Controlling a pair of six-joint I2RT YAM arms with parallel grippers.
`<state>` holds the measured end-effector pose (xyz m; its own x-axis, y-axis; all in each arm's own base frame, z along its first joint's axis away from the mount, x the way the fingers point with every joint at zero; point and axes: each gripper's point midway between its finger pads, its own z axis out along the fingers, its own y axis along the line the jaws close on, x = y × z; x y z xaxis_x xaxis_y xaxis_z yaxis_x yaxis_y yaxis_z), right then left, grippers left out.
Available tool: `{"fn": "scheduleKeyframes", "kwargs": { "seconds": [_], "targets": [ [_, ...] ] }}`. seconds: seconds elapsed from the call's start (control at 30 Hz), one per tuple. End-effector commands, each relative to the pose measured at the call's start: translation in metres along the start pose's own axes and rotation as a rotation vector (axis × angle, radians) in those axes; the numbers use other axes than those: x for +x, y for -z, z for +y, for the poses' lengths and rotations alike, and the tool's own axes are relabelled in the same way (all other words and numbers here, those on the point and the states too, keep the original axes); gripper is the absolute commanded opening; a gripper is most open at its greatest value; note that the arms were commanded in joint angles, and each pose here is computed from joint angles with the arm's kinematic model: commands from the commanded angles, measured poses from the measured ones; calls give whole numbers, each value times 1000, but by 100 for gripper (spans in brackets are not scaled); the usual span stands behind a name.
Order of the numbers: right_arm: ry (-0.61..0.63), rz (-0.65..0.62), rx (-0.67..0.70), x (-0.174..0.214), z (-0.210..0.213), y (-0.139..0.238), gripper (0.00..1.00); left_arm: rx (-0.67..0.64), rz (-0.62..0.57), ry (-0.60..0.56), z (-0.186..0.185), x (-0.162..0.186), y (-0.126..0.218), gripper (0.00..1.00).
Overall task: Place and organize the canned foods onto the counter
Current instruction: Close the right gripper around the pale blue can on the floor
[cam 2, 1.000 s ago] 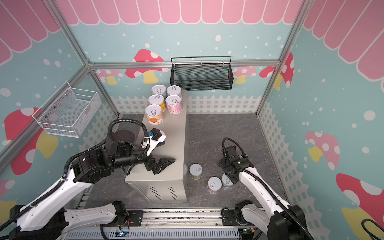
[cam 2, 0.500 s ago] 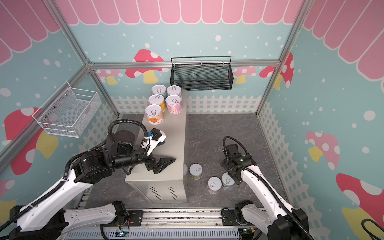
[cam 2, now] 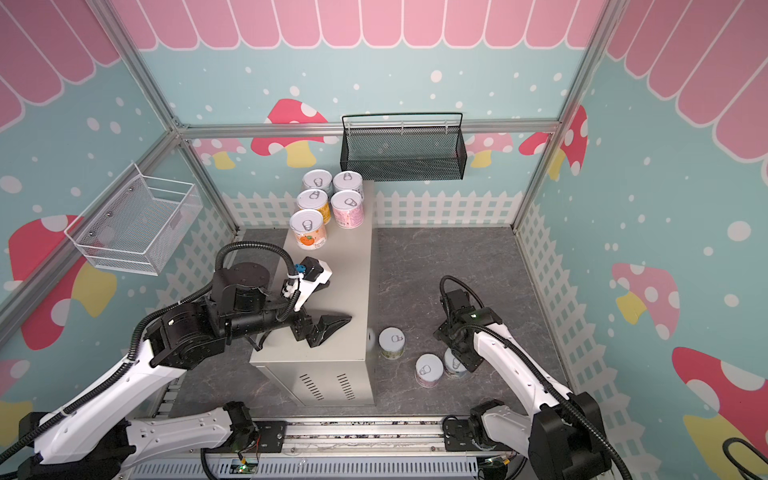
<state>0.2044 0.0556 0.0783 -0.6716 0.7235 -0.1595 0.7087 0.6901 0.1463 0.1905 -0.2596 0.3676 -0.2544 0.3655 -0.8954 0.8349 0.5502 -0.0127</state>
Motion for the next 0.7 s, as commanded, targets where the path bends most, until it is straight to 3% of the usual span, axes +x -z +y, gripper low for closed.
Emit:
{"fn": "scheduleKeyframes", "kwargs": {
  "seconds": [0.0,0.3,0.5,0.67],
  "targets": [
    [-7,70,6,15,-4,-19,94,-14,75,-12,2,22,-1,99],
    [31,64,-57,16,5,-28,86,-10,74,-9,2,21,-3,99],
    [50,-37,65,-6,-12,2,86,-8,73,-12,1,20,-4,99],
    [57,6,119,2,-26,12,88,-14,77,-10,2,25,-6,99]
  ]
}}
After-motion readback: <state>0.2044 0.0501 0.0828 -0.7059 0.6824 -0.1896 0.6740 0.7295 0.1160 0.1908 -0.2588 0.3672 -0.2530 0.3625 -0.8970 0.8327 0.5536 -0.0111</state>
